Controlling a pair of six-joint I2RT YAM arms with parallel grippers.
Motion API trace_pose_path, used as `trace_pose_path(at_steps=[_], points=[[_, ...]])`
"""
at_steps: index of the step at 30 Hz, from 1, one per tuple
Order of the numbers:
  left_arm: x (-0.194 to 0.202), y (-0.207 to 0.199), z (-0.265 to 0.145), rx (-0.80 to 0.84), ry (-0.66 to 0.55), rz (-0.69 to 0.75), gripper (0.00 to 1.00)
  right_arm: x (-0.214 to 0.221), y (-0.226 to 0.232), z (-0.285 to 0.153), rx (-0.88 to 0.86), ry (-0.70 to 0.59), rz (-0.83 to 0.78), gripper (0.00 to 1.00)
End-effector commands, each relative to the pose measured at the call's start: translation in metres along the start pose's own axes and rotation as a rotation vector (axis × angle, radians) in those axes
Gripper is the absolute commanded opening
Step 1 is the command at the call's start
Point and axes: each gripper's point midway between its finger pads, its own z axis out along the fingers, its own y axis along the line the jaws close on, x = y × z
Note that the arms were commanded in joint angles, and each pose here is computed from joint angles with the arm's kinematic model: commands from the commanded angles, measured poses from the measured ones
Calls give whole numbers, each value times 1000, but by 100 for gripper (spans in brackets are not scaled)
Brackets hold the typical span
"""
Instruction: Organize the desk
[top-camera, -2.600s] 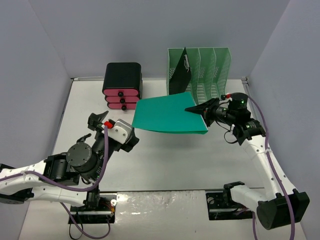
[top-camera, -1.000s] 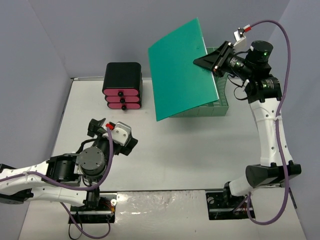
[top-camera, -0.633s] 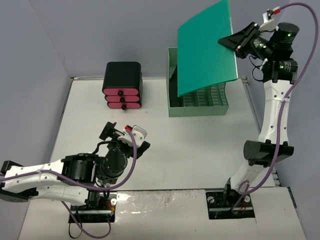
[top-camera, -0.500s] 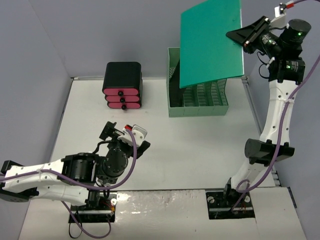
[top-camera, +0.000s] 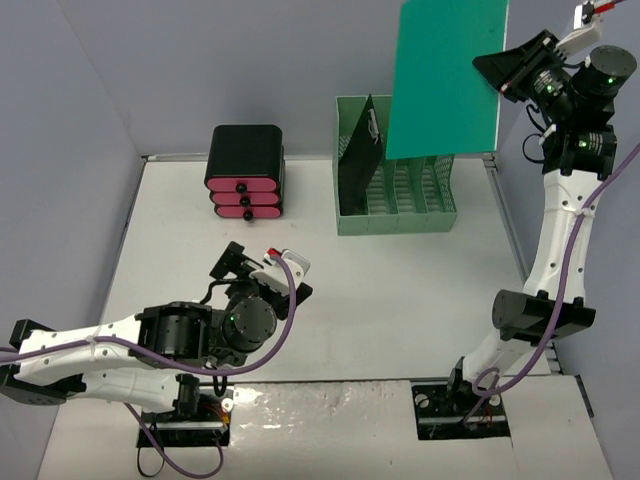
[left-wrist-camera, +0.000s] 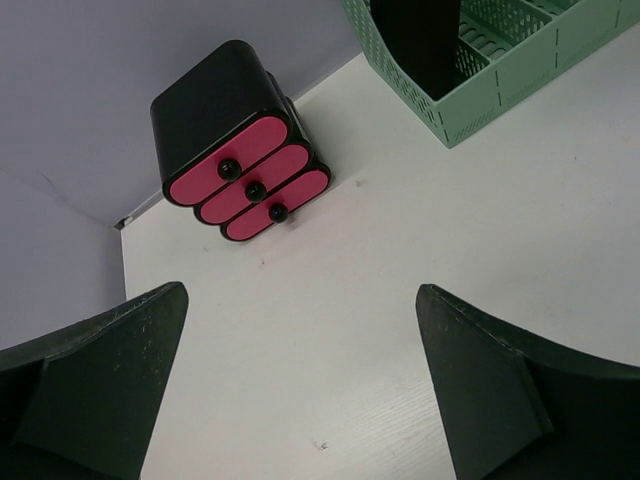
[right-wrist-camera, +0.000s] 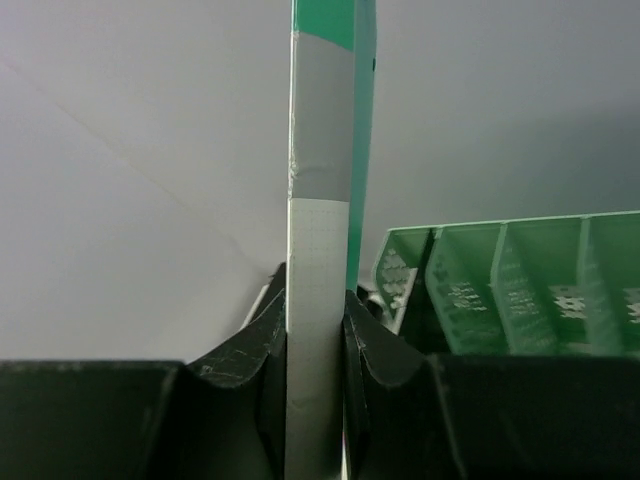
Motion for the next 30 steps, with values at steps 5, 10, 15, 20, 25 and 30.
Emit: trace_pose_path(at_steps=[5,10,15,20,25,30], points=[[-19,7,1,-1,3,-27,97,-59,5,-29,172,-281,-354,0],[-17,5,6,3,20,-22,97,-50,-9,-14,269,-296,-417,0],[-13,10,10,-5,40,-25,97,-33,-11,4,315,-321,-492,0],[-10,15,15,-11,55,-39,97,-41,-5,3,307,-430,-531,0],[-5,15,23,-12,79,-35,97,-40,5,3,287,-514,-577,0],[-7,13,31,-6,95,-33,97,-29,1,14,292,-511,-622,0]])
